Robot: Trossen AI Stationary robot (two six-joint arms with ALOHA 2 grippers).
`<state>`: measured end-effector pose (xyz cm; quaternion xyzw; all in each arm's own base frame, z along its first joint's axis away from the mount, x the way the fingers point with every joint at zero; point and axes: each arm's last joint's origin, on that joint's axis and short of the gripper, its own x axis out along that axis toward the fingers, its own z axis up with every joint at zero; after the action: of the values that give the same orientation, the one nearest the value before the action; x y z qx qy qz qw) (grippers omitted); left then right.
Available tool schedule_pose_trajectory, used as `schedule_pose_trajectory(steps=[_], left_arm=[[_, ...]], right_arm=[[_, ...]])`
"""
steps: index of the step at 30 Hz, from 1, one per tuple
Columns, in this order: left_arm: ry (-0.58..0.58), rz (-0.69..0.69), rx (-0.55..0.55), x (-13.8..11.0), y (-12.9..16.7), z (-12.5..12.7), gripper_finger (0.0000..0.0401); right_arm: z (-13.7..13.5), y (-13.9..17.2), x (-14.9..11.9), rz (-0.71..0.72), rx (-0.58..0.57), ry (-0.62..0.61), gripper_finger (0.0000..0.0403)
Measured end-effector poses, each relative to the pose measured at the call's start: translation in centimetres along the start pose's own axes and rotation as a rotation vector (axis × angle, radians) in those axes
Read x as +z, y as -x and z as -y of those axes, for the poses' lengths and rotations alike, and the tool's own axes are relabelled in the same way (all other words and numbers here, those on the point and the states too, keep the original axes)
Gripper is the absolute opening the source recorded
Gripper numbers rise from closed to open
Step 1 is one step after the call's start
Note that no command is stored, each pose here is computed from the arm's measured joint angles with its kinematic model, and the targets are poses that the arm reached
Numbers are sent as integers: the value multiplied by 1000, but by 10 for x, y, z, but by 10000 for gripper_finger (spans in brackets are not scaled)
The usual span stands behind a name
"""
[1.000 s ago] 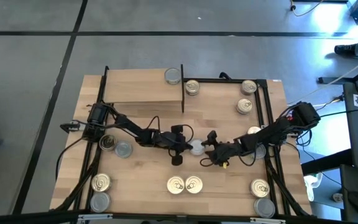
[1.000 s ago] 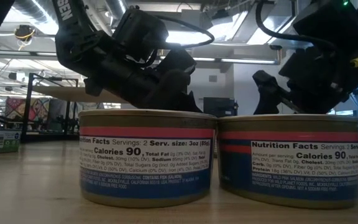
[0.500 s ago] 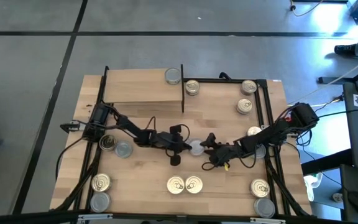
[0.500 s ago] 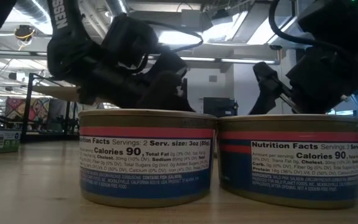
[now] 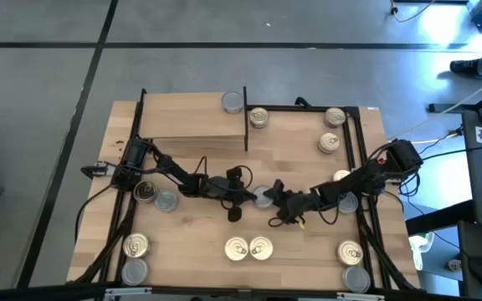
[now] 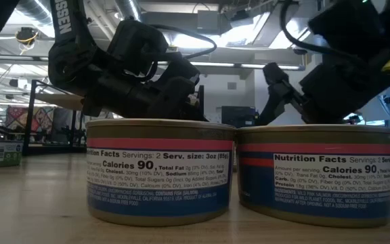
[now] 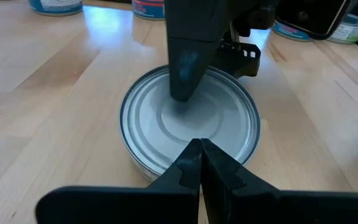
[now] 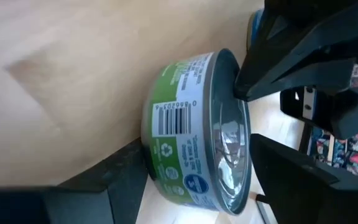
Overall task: Stack canned seafood by type on shelf
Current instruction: Stack the green tuna can on top of the green tuna can on the shelf
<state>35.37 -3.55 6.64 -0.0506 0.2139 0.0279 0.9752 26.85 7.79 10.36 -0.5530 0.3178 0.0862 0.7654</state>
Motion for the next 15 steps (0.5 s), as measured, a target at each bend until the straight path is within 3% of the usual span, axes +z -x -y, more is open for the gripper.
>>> schedule_pose_trajectory(steps=[4,10,15], left_arm=[[0,0,3,0,0,0,1],[3,13,23,1,1,-1,1],[-2,20,8,11,5,1,1]], right_arm=[[0,-6,3,-13,21,20,248],[2,-5,7,-58,-15,-35,145],[1,-1,14,-43,-49,-78,140]])
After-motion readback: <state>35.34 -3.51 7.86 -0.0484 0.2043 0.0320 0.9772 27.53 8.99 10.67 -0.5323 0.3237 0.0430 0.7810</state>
